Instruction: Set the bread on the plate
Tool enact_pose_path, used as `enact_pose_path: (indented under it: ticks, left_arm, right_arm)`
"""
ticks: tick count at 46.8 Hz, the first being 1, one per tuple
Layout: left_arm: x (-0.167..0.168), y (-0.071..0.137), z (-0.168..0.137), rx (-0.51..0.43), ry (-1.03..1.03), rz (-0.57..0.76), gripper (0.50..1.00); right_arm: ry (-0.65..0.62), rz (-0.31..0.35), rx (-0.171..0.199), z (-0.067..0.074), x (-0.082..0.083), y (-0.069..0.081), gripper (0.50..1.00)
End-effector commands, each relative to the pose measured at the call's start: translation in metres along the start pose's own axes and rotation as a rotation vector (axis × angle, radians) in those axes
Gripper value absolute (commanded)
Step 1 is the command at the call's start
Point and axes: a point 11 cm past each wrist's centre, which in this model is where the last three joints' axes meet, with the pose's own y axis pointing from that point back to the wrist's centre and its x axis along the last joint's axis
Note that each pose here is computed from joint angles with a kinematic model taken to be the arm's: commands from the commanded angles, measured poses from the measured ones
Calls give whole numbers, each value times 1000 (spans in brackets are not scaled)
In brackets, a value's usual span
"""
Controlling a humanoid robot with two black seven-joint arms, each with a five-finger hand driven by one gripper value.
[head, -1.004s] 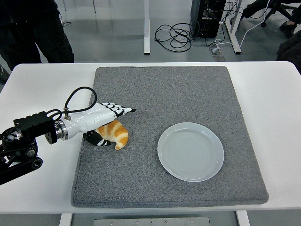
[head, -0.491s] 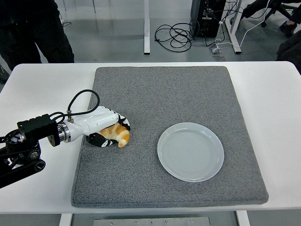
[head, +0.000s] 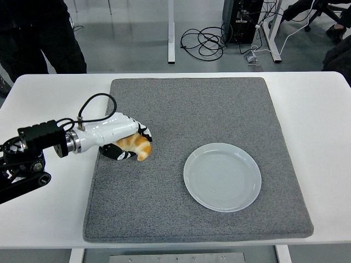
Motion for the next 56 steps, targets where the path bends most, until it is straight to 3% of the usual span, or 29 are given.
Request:
enact_pose_path:
  ticks: [1, 26, 46, 56]
  left_arm:
    - [21, -3, -1, 1, -4, 32, 500]
    - [183, 6, 2, -9, -94, 221, 500]
    - [186, 1, 8, -26, -99, 222, 500]
    - [182, -16, 28, -81, -95, 213, 500]
  right_arm:
    - [0, -1, 0, 0, 0, 0, 1000]
    - [0, -1, 0, 0, 0, 0, 1000]
    - [0, -1, 0, 0, 0, 0, 1000]
    - [0, 1, 0, 0, 0, 0, 1000]
